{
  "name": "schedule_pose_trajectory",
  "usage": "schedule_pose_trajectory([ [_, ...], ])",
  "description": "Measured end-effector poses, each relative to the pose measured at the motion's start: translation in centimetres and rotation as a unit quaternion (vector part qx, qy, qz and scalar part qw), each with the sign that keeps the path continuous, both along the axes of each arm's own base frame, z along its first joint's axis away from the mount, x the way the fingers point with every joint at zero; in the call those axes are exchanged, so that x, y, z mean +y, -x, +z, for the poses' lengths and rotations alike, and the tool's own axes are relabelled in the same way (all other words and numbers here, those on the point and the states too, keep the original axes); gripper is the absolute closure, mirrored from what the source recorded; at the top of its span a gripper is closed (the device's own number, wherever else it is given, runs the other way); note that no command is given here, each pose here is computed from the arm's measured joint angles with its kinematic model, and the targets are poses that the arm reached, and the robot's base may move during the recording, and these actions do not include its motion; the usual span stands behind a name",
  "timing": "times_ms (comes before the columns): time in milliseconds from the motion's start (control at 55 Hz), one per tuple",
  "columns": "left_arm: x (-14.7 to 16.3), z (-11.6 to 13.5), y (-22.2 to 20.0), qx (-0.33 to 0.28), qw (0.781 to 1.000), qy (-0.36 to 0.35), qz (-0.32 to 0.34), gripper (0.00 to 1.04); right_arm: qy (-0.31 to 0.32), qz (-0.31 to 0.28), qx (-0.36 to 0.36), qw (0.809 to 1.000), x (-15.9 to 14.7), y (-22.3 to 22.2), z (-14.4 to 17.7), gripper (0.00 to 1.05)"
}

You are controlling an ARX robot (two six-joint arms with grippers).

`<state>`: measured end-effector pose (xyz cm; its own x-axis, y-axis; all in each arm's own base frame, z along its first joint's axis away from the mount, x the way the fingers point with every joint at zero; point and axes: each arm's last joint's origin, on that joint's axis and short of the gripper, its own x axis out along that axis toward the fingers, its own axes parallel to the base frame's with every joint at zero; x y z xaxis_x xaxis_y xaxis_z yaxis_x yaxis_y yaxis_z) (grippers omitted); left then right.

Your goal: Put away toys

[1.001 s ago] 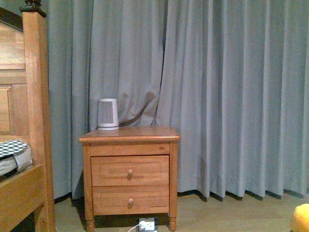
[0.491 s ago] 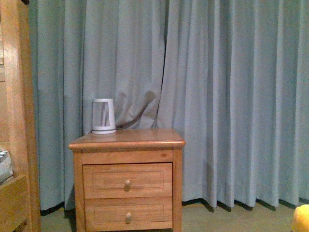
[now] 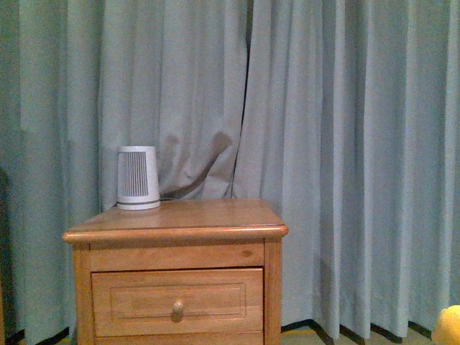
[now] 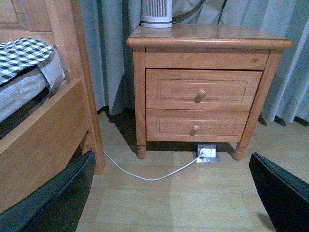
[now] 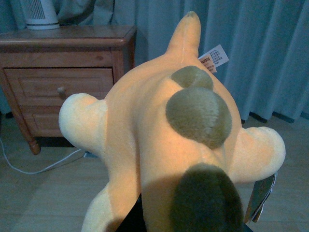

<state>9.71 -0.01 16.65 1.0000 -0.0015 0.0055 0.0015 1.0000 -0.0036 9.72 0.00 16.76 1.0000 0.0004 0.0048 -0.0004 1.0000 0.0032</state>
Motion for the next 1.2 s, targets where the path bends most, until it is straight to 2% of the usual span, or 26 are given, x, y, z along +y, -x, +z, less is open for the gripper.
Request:
schedule_pose_trajectory([
  [1201,0.02,-0.01,0.0,0.001,1.0,0.0,0.002,0.06,0.0,0.0,0.0,1.0,0.01,0.0,0.0,0.98],
])
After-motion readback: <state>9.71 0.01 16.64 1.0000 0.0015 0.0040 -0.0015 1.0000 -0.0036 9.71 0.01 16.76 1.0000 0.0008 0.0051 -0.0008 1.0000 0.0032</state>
